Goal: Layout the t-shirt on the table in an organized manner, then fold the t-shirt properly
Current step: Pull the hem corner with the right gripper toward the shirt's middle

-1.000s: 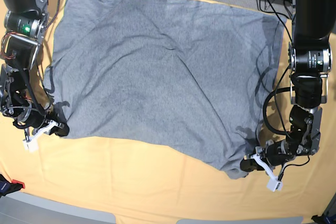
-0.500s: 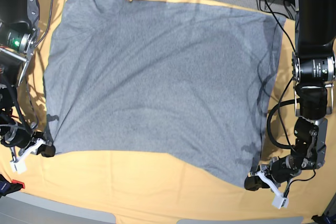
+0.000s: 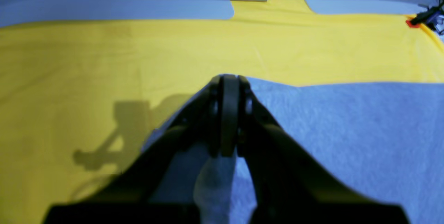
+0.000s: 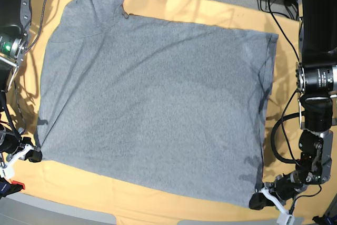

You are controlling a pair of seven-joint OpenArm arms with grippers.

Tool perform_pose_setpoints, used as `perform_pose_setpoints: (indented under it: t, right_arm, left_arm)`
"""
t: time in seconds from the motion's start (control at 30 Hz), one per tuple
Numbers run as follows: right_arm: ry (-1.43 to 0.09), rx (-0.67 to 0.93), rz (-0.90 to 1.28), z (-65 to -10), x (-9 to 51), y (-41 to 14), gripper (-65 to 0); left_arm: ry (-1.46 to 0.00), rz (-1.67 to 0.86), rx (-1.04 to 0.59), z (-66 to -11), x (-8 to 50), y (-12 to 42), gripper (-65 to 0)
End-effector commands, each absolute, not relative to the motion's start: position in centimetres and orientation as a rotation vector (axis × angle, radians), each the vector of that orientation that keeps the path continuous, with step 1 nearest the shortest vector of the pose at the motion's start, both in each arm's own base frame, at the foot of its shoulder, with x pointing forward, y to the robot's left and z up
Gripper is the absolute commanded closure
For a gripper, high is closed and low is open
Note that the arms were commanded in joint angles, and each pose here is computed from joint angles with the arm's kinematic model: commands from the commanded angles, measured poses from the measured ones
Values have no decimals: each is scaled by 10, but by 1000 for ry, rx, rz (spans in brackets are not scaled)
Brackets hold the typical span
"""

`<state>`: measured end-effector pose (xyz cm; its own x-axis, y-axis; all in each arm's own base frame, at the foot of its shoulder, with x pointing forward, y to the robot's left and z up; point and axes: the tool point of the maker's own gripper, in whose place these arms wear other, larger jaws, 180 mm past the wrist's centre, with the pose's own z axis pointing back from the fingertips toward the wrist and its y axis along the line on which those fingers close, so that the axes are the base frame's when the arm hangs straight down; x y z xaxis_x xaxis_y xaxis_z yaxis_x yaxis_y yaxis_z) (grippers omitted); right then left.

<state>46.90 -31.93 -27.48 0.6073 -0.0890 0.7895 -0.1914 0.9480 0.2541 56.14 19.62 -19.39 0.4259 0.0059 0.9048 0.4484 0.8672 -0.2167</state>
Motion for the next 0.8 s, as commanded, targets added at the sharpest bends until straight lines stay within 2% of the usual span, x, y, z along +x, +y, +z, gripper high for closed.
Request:
perform_pose_setpoints:
  t: [0.0, 0.23, 0.47, 0.77]
  right_arm:
    - [-993, 328, 63, -248, 477, -327, 0]
    - [-929, 407, 52, -261, 466, -315, 0]
    - [-874, 544, 58, -262, 453, -293, 0]
    - [-842, 455, 203, -287, 406, -274, 0]
  left_arm:
    - [-1183, -292, -484, -163, 570, 195, 0]
    - [-1088, -300, -509, -209, 552, 189, 0]
    - [-1081, -255, -571, -219, 545, 187, 0]
    - [-1054, -236, -628, -216, 542, 182, 0]
